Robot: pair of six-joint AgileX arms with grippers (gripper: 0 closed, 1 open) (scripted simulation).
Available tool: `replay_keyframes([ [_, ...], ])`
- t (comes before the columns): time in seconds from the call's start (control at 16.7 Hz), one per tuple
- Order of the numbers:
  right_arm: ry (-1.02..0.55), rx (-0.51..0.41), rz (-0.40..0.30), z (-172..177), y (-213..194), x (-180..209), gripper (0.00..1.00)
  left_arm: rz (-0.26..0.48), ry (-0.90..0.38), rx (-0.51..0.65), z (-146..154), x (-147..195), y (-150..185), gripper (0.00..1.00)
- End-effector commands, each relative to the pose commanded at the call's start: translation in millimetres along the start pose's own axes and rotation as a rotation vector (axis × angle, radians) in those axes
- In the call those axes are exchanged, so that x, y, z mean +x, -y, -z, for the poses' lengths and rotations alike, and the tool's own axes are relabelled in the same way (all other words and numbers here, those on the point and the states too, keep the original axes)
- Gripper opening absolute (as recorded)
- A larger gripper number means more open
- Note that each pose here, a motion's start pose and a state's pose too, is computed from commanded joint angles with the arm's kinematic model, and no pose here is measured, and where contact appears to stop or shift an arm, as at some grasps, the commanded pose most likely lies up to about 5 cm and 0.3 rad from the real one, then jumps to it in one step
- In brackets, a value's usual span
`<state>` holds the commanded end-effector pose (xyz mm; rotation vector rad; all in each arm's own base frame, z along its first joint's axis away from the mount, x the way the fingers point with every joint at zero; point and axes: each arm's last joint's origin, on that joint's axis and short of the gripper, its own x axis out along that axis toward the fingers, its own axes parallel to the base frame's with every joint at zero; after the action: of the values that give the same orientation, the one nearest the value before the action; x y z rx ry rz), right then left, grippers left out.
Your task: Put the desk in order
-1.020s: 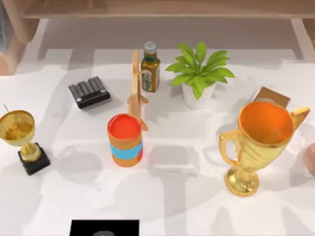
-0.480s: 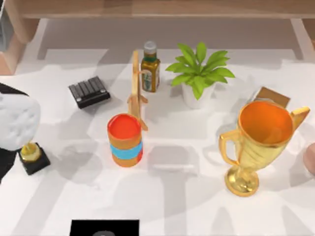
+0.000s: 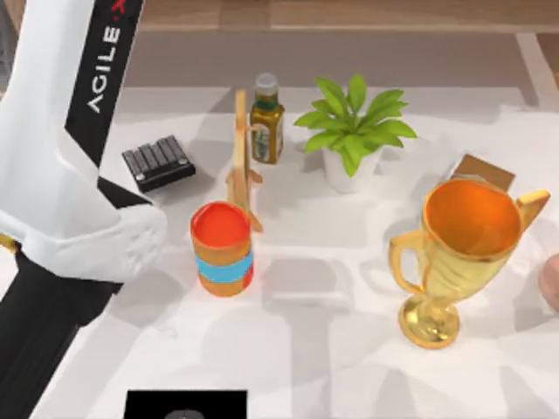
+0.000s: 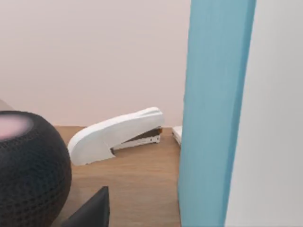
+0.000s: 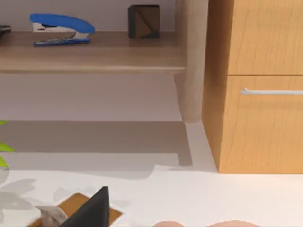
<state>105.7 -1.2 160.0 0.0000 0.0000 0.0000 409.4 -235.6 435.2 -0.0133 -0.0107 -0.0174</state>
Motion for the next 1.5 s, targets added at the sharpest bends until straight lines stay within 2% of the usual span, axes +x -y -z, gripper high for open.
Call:
replay_keyframes([
  [0.48, 0.000, 0.000, 0.000, 0, 0, 0, 1.00, -0.002, 0.001, 0.000, 2, 1, 0, 1.00],
  [1.08, 0.000, 0.000, 0.000, 0, 0, 0, 1.00, 0.000, 0.000, 0.000, 3, 20, 1, 1.00],
  [1.5, 0.000, 0.000, 0.000, 0, 0, 0, 1.00, 0.000, 0.000, 0.000, 3, 20, 1, 0.47],
])
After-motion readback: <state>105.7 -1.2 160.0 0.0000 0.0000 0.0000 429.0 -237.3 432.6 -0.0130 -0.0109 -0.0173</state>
